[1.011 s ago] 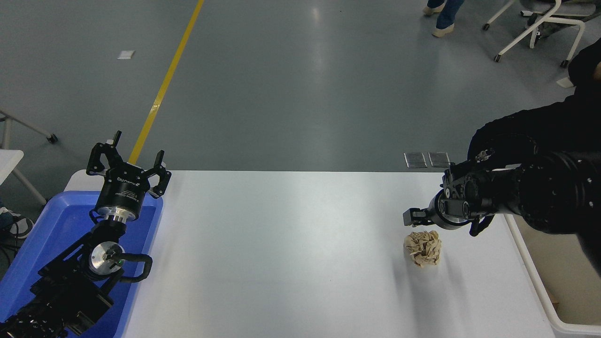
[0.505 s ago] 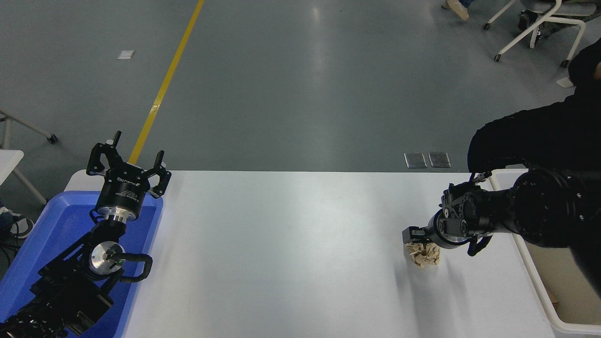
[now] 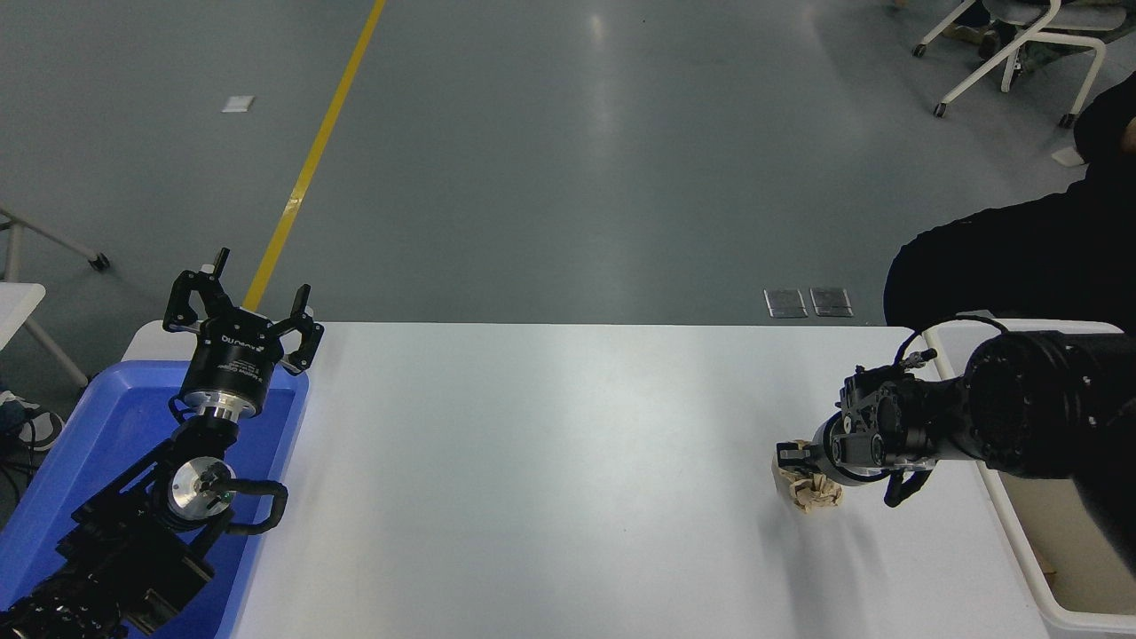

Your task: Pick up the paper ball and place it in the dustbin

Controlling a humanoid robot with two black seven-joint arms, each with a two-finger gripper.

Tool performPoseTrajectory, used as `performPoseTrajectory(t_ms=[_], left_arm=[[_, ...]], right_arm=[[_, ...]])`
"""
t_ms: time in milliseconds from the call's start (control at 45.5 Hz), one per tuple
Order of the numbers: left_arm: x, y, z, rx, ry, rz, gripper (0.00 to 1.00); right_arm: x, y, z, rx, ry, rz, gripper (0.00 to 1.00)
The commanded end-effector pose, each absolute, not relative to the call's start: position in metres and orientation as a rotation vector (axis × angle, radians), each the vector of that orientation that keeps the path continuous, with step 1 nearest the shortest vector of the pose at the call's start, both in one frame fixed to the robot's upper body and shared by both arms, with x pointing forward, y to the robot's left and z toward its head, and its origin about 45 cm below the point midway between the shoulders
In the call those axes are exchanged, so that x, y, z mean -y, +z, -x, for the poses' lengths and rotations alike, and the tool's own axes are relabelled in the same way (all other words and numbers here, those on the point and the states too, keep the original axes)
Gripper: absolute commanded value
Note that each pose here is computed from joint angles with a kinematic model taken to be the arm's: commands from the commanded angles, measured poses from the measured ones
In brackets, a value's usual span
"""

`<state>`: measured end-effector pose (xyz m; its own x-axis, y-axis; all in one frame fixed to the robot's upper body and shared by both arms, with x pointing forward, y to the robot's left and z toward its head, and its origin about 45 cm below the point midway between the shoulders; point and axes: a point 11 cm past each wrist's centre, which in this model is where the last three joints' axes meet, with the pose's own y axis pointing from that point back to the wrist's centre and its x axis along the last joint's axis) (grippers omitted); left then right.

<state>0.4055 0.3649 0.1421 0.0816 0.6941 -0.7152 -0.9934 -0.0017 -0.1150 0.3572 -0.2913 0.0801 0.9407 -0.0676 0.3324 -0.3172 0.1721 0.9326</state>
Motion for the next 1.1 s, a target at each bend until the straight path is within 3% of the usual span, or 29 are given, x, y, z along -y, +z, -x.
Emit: performPoseTrajectory(t_ms=[0,374,549,857,1077], left_arm=[[-0.3646,0.1423,-0.4056,-0.539,1.431,0.71,0.98],[-0.3645,0.142,-0.4055,-0.539,1.432,0.707,0.98],[-0.3649,0.1417,-0.4054,-0.539,1.433,0.707,0.98],[-0.365,0.142,-0.4054,-0.539,1.432,0.709,0.98],[-0.3649,0.1417,-0.4054,-0.539,1.433,0.707,0.98]], right_arm=[[0.296,0.11,-0.371,0.417,0.149,-1.402,0.0],[0.321,0.246,-0.412,0.562,0.104,-1.457,0.0],[0.308,0.307,-0.43,0.571,0.142,-1.501,0.0],[0.285,0.405,-0.437,0.59,0.224,-1.571,0.0],[0.283,0.433,-0.433,0.587,0.23,-1.6,0.0]])
